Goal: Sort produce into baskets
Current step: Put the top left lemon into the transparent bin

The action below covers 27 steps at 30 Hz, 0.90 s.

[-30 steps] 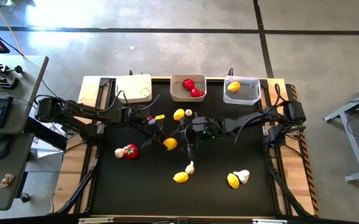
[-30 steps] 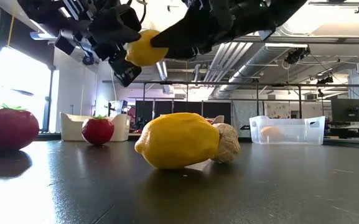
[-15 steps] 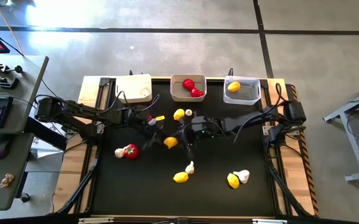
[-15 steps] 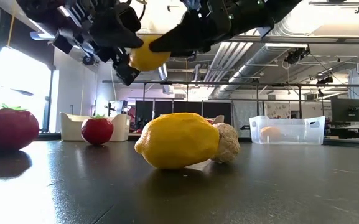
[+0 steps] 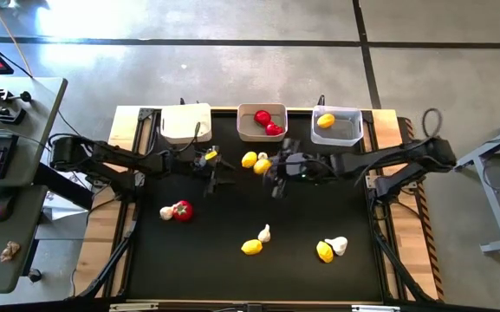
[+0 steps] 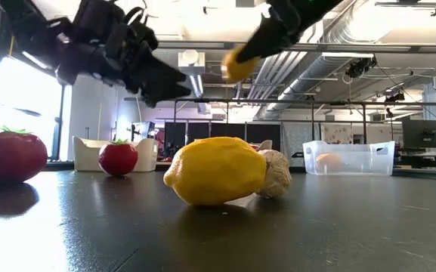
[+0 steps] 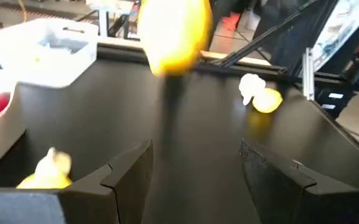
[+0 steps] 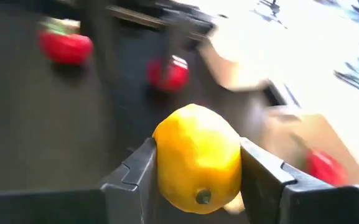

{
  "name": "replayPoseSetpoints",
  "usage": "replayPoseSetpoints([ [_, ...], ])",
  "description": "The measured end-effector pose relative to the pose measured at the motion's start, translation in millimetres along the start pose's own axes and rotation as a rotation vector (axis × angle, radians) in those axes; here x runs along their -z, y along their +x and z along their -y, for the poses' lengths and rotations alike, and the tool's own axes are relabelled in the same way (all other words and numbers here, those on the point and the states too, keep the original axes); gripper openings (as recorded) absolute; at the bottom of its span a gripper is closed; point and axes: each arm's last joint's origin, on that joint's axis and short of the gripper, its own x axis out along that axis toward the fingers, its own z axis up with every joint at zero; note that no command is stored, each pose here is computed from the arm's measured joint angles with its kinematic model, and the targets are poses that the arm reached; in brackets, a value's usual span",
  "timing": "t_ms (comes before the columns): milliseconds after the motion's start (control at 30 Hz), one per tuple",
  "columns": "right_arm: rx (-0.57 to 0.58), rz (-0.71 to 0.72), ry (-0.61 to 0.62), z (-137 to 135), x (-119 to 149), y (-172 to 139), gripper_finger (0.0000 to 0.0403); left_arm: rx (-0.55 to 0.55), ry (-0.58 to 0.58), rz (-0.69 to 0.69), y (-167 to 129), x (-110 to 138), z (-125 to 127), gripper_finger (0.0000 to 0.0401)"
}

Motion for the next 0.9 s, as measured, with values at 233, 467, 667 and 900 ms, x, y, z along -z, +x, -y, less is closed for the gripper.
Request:
replayPoseSetpoints([
  [233, 0.382, -0.233, 0.19, 39.2, 25.2, -34.8, 0.0153, -0.03, -0.006, -0.012, -9.6, 17.4, -3.9, 0.0225],
  [467, 0.622, -0.454, 0.375, 88.7, 54.7, -43.1, 0.0152, -0.058, 0.008, 0.007, -13.5, 23.0, -2.4, 0.0225],
  [667, 0.544, -0.573, 0.5, 142.3, 72.1, -36.0, 0.0152, -0.058, -0.015, 0.005, -13.6, 23.3, -2.4, 0.0225],
  [900, 0.463, -0.586, 0.7, 193.0, 93.3, -38.7, 0.0152, -0.057, -0.023, 0.003, -13.6, 23.5, -2.3, 0.0225],
])
